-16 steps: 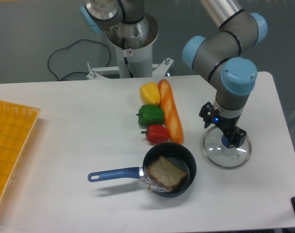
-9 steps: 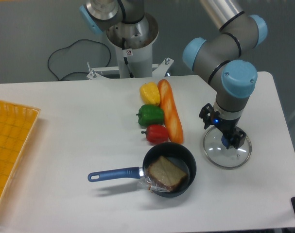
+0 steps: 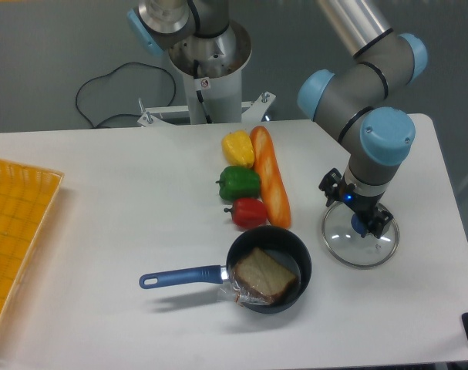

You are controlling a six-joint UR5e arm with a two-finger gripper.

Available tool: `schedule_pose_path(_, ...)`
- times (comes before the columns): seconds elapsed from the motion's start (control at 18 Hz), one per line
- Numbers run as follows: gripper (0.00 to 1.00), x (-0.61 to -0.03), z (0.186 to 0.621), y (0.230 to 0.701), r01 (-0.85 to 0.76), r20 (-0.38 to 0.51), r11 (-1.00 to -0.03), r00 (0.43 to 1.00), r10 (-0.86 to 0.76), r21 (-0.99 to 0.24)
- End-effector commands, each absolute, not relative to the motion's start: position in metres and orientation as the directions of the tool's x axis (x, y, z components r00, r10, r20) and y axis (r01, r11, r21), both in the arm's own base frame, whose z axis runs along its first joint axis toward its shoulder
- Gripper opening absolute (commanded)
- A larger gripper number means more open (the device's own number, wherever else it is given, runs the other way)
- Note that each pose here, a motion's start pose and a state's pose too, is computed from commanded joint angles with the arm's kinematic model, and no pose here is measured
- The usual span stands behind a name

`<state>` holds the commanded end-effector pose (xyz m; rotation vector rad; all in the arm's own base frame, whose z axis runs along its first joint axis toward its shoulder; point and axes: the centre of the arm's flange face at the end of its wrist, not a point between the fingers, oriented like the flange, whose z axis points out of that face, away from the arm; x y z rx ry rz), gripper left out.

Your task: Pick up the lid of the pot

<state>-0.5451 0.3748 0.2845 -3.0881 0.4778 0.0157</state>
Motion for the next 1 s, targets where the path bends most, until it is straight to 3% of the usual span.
schedule_pose_path(0.67,1.00,-0.547,0.256,0.357,-0.157,0.042,-0.988,0.987,-0.157,-0.004)
schedule_pose_path(1.0,1.00,-0.572,0.244,0.338,-0.116,0.024,-0.993,0.993,-0.116,-0.009)
